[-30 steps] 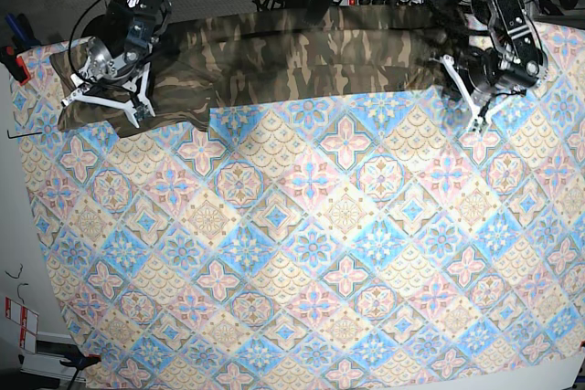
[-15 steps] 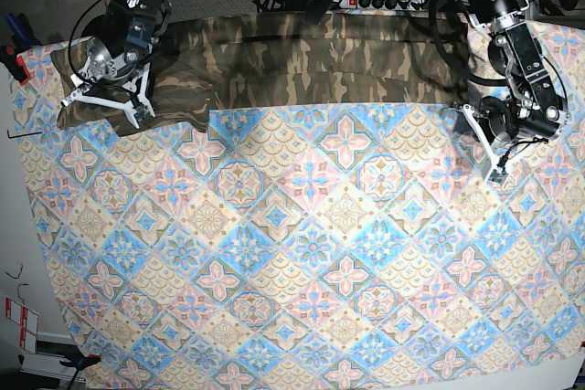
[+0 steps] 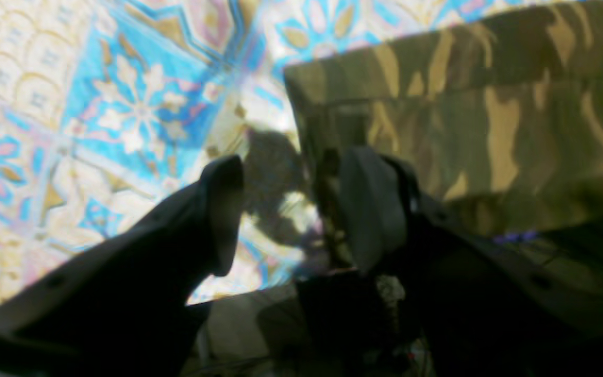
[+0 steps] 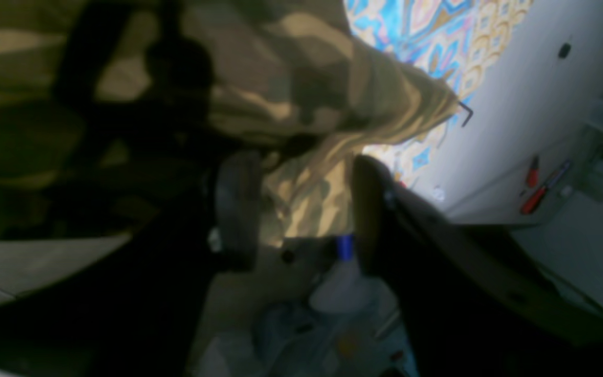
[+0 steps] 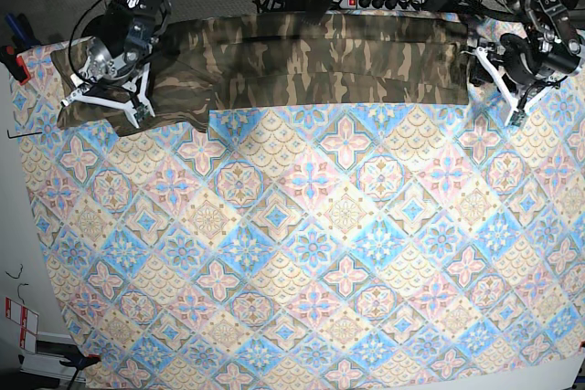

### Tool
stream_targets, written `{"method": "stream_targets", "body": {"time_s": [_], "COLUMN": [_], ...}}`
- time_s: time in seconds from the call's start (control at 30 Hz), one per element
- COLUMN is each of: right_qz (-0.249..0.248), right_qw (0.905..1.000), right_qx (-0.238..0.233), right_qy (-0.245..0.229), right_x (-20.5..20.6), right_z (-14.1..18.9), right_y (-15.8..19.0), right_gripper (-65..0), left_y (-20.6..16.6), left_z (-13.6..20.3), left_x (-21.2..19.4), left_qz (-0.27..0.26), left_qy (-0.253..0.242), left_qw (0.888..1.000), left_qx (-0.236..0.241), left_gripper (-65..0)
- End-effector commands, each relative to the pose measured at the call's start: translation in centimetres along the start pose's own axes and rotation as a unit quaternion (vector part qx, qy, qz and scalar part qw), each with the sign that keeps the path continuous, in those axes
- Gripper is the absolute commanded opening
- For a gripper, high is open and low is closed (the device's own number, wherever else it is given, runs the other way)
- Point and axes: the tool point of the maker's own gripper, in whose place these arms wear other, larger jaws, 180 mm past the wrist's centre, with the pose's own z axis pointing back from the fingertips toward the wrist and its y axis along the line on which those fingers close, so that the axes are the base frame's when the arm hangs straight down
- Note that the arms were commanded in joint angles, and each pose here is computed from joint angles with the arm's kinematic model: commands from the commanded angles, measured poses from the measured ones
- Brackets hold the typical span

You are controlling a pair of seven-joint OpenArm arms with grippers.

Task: Fold the T-shirt properly
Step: 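Adjust the left gripper's hold on the shirt's side edge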

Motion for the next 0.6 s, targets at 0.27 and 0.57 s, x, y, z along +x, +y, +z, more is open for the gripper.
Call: {"method": "stream_targets", "body": {"time_s": [0.27, 0.57], "right_qz": [-0.002, -0.002], "right_qw": [0.9999, 0.9999], "right_qx": [-0.014, -0.014], "right_qy": [-0.001, 0.004], "right_x": [0.1, -0.2], "right_z": [0.3, 0.2], "right_y": [-0.8, -0.8], "right_gripper": [-38.6, -38.6], "left_y": [-3.4, -3.5], "left_z": [-4.2, -4.5], "left_x": [-3.7, -5.5], "left_qz": [0.054, 0.062], "left_qy": [0.035, 0.042], "left_qw": [0.993, 0.991], "left_qx": [-0.101, -0.109], "left_gripper": [-33.9, -33.9]}}
